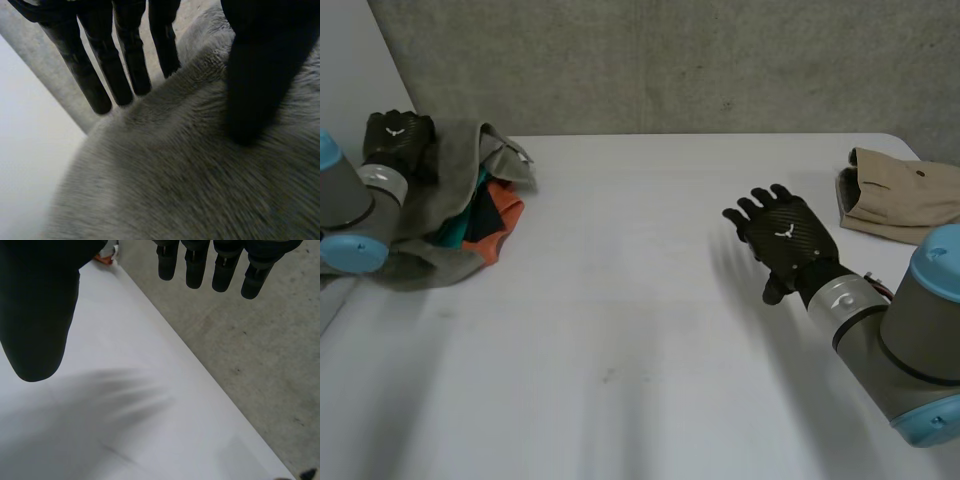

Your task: Fold the laundry.

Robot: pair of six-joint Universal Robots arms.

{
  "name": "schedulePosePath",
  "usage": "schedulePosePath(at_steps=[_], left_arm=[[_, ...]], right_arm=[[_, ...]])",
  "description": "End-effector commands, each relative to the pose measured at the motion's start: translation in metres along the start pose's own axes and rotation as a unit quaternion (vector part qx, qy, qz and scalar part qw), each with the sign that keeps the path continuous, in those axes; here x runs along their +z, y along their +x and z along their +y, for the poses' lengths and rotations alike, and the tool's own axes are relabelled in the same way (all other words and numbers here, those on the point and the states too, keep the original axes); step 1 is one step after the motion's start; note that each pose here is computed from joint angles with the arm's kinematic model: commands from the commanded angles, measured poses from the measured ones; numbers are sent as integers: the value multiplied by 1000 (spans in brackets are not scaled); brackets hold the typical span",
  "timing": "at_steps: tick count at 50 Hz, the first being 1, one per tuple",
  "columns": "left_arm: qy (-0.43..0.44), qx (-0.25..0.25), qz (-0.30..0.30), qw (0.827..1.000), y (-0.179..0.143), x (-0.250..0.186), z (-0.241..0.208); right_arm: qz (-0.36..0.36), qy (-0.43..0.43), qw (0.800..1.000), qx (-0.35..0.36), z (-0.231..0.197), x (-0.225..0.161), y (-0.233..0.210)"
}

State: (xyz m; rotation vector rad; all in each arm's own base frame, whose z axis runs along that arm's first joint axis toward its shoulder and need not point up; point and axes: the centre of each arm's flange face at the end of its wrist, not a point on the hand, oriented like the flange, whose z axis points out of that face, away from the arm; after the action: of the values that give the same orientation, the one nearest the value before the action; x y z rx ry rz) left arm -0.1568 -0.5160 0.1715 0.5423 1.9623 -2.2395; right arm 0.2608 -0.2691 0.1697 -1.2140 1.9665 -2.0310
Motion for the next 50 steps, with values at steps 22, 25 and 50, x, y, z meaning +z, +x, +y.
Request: schedulePosePath(at_steps=[22, 25, 50], left_arm=[[236, -255, 192, 918, 77, -142, -273], [198, -290, 261, 899, 121, -170, -265], [7, -192, 303, 933, 176, -225, -192]], right_arm=[[110, 17, 992, 60, -7, 1, 60], [125, 17, 990, 64, -7, 0, 69], [98, -52, 986, 126, -7, -6, 90]])
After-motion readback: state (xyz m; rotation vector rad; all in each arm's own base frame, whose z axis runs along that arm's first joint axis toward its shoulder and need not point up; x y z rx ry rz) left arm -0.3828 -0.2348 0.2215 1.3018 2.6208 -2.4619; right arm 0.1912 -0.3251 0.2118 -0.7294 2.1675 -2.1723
